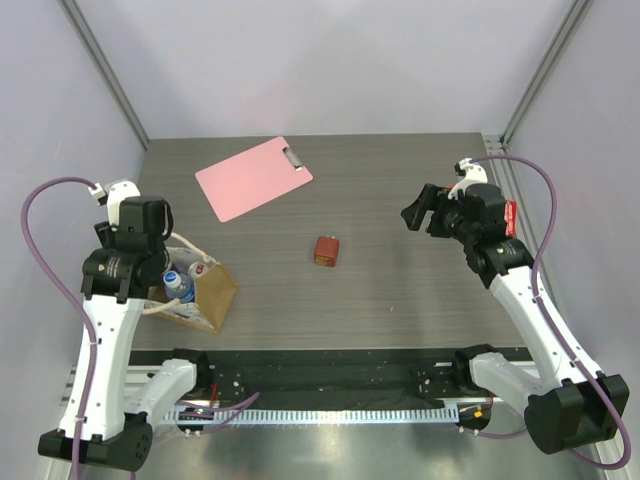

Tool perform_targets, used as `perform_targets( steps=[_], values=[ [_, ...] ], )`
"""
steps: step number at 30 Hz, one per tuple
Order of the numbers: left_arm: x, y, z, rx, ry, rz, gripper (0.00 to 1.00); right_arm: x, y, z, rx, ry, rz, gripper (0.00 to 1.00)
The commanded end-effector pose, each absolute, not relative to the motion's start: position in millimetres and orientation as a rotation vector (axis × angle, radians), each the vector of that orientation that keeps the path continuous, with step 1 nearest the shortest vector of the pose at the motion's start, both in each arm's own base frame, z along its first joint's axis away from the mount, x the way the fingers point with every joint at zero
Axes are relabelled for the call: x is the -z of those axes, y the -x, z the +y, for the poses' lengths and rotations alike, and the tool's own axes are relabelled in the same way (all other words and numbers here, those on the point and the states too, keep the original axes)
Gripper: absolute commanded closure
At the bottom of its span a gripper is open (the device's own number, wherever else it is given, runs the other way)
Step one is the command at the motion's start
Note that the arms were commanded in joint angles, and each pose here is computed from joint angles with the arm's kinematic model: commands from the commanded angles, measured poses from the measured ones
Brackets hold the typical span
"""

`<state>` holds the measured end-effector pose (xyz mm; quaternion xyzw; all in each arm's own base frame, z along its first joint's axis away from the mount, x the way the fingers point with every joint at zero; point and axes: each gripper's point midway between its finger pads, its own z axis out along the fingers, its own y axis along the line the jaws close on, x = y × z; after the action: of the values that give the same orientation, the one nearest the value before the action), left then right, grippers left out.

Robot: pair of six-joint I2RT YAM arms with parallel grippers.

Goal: Place the beverage into the canvas bag

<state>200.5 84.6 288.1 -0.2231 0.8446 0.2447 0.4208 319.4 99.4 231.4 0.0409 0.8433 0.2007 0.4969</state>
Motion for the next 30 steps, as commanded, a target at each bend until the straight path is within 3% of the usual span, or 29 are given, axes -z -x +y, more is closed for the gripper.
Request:
perform_targets(
  steps=[1,10,17,30],
  values=[
    [-295,-186,93,-0.660,0.568,2.091,1.00,-243,-324,104,-0.523,-0.089,1.987,0.15],
    [-284,-195,81,-0.587,0.559,2.150,1.00,-247,-322,104,-0.526,-0.083,1.975,0.15],
    [-346,-198,77,-0.462,0.553,1.967,1.00,-248,-321,104,-0.528,-0.082,1.972,0.15],
    [-310,-205,66,-0.418,0.540,2.057,1.00,-248,-321,106,-0.537,-0.078,1.972,0.15]
  ],
)
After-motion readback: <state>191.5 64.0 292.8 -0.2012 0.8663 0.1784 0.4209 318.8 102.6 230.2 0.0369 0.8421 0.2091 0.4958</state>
